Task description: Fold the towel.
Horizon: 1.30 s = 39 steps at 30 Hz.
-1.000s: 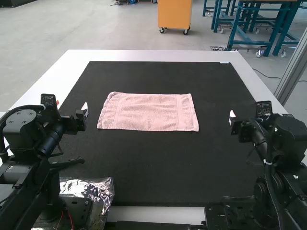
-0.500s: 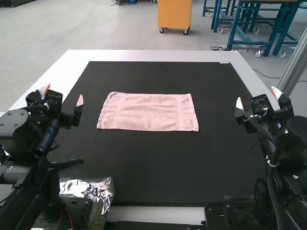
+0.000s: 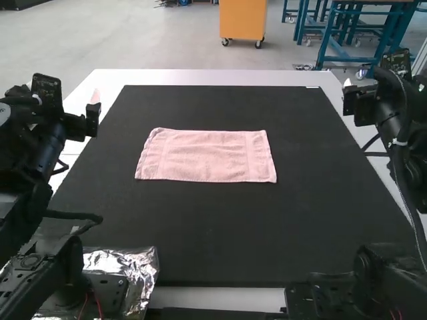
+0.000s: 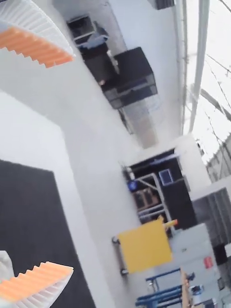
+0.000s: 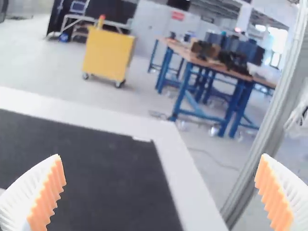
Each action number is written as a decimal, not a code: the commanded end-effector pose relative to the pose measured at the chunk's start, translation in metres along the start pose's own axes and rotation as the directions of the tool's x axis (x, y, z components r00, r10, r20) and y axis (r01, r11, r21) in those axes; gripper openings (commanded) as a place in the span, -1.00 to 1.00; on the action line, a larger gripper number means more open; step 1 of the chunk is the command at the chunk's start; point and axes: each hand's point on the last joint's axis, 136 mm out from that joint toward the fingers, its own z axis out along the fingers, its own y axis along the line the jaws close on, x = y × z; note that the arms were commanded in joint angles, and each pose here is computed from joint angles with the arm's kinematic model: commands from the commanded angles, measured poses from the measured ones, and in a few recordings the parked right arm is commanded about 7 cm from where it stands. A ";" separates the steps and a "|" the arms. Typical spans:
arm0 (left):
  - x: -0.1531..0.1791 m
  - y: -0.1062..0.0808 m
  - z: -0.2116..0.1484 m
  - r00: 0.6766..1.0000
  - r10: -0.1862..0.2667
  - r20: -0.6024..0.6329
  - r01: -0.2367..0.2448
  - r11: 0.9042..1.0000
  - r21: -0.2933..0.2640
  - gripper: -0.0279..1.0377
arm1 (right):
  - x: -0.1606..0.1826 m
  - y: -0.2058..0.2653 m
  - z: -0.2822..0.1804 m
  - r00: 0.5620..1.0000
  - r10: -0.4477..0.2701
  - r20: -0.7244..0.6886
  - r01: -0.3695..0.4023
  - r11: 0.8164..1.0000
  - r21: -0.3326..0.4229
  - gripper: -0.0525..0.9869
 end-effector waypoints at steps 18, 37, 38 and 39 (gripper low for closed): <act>0.175 -0.108 0.115 0.622 -0.204 -0.756 0.444 0.887 0.126 0.85 | 0.145 0.150 0.103 0.772 0.092 -0.629 -0.346 0.891 -0.295 0.85; 0.239 -0.129 0.166 0.640 -0.141 -0.755 0.378 0.914 0.150 0.85 | 0.206 0.212 0.152 0.738 -0.013 -0.675 -0.332 0.864 -0.380 0.85; 0.241 -0.129 0.169 0.645 -0.135 -0.752 0.371 0.916 0.153 0.85 | 0.207 0.214 0.156 0.738 -0.013 -0.675 -0.332 0.864 -0.380 0.85; 0.243 -0.129 0.172 0.649 -0.128 -0.750 0.363 0.919 0.156 0.85 | 0.209 0.216 0.160 0.738 -0.013 -0.675 -0.332 0.864 -0.380 0.85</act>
